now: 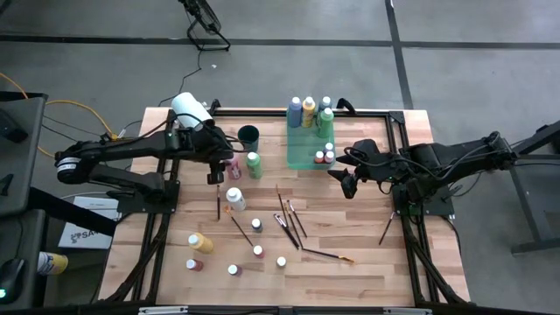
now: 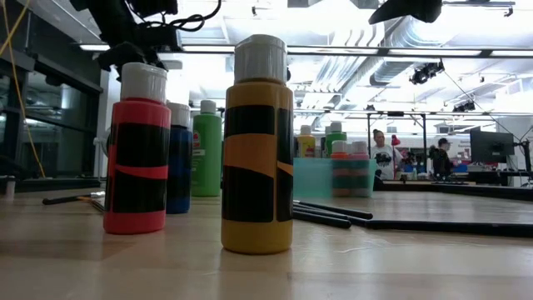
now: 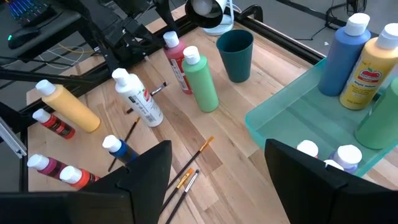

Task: Pick & Place Paint Supplies
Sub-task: Put the pink big paint bottle into the green bin

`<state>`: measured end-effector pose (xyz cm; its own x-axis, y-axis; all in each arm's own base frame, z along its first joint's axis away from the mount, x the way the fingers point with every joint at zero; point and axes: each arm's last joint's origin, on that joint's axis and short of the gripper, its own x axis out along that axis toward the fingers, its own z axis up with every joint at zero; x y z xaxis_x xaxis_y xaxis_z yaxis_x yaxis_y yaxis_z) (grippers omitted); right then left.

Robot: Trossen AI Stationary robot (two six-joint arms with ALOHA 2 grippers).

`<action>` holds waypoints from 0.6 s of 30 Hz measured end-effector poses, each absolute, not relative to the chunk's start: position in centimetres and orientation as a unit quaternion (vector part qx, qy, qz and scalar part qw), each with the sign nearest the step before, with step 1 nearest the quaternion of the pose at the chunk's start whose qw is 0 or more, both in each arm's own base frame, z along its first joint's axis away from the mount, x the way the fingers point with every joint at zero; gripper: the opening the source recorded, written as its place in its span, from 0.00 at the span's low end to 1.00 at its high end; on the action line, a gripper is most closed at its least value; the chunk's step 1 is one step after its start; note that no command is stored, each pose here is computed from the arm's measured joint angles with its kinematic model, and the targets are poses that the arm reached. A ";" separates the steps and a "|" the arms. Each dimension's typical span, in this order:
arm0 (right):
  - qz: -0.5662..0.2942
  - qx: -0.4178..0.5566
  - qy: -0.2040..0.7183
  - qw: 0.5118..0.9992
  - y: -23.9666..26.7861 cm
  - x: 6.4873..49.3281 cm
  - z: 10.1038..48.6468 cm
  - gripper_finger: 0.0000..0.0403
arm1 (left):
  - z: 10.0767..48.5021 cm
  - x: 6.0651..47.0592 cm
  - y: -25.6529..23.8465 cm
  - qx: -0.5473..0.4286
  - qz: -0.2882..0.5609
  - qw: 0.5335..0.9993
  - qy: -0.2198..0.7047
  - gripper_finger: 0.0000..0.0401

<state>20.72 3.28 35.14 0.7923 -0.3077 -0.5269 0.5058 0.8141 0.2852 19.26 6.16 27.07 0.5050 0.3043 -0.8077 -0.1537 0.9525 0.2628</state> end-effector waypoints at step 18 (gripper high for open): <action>-0.220 0.209 0.236 0.923 3.3 20.7 35.1 0.62 | 27.3 19.1 5.9 0.041 0.123 0.878 0.460 0.29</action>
<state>20.71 3.28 35.13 0.7921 -0.3077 -0.5271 0.5044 0.8163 0.2815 19.14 5.95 27.34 0.5465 0.2542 -0.7979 -0.1782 0.9663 0.1858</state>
